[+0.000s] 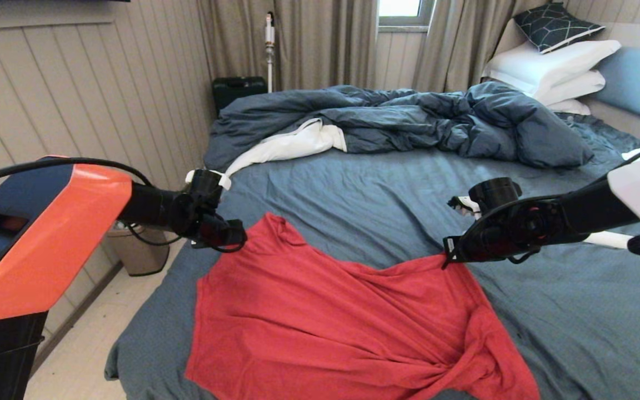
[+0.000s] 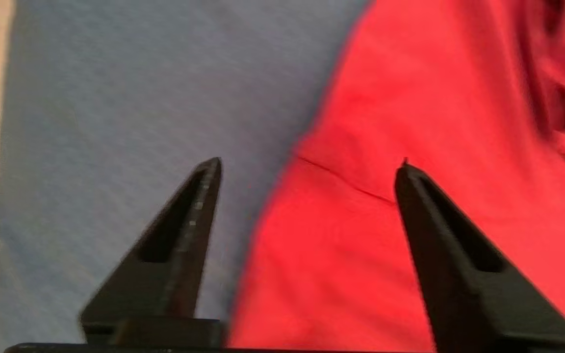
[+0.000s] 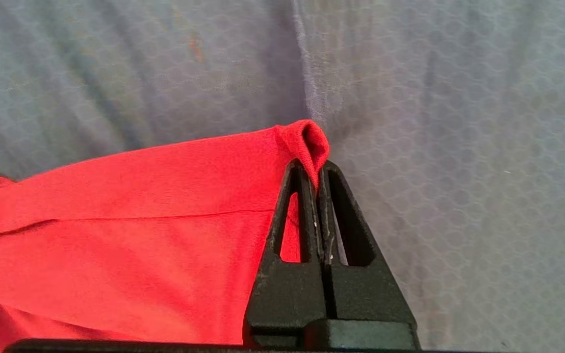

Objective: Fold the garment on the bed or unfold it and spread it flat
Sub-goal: Unford the red T-shirt

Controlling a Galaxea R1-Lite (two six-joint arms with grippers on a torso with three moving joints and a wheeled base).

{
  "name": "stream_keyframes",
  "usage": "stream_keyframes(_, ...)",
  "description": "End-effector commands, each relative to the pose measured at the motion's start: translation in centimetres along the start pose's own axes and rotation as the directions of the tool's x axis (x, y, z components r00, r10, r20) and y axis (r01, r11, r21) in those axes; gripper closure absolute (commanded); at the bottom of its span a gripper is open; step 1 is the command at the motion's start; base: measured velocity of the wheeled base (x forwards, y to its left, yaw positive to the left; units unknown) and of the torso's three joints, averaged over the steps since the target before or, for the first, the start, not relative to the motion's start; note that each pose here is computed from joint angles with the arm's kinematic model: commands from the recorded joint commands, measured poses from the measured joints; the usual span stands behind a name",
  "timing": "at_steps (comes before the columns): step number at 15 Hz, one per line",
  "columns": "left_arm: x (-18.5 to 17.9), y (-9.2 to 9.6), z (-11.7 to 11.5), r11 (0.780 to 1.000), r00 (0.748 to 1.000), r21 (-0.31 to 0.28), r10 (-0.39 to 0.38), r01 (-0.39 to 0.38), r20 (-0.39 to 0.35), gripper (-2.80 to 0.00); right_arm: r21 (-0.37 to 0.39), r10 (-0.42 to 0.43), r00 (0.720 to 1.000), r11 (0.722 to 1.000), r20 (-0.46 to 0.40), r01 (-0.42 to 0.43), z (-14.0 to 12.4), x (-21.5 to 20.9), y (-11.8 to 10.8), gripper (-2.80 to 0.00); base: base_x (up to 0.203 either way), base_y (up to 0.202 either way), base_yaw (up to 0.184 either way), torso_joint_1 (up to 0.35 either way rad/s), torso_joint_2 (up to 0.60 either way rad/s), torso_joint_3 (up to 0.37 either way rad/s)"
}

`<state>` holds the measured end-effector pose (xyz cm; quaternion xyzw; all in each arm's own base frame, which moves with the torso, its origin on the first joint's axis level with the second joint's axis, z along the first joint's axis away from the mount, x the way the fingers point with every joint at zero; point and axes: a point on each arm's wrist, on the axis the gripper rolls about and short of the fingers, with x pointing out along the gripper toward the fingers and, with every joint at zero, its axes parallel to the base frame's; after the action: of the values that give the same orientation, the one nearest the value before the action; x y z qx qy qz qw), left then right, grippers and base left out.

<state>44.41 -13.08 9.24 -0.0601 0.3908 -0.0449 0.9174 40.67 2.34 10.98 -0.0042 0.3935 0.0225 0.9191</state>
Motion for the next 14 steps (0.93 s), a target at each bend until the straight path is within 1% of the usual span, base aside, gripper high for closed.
stream_keyframes(1, 0.7, 0.0, -0.4, 1.0, 1.0, 0.001, 0.0, 0.0, -0.008, -2.8, 0.0, 0.001, 1.0, 1.0, 0.002, -0.001, 0.0, -0.1, 0.0, 0.0, 0.0, 0.0, 0.0, 0.0, 0.0, 0.0)
stream_keyframes(4, 1.4, 0.0, -0.8, 1.0, 1.0, 0.003, -0.001, 0.001, -0.02, -2.8, 0.0, 0.001, 1.0, 1.0, -0.003, -0.001, -0.1, 0.1, 0.0, 0.0, 0.0, 0.0, 0.0, 0.0, 0.0, 0.0)
stream_keyframes(5, 1.7, 0.0, -1.0, 1.0, 1.0, 0.004, 0.001, -0.001, -0.028, 0.0, 0.0, 0.001, 1.0, 1.0, -0.003, -0.001, -0.1, 0.1, 0.0, 0.0, 0.0, 0.0, 0.0, 0.0, 0.0, 0.0)
stream_keyframes(8, 1.9, -0.2, -1.4, 1.0, 0.999, 0.007, -0.002, 0.002, -0.04, 0.0, 0.0, 0.001, 1.0, 1.0, -0.004, -0.001, -0.1, 0.2, 0.0, 0.0, 0.0, 0.0, 0.0, 0.0, 0.0, 0.0)
stream_keyframes(10, 2.1, -0.6, -1.6, 1.0, 0.999, 0.014, -0.004, 0.005, -0.032, 0.0, 0.001, 0.0, 1.0, 1.0, -0.004, 0.0, -0.1, 0.3, 0.0, 0.0, 0.0, 0.0, 0.0, 0.0, 0.0, 0.0)
stream_keyframes(14, 2.0, -1.7, -2.3, 0.998, 0.999, 0.049, -0.035, 0.033, 0.03, 0.0, 0.001, -0.002, 1.0, 1.0, 0.019, 0.002, 0.2, 0.0, 0.0, 0.0, 0.0, 0.0, 0.0, 0.0, 0.0, 0.0)
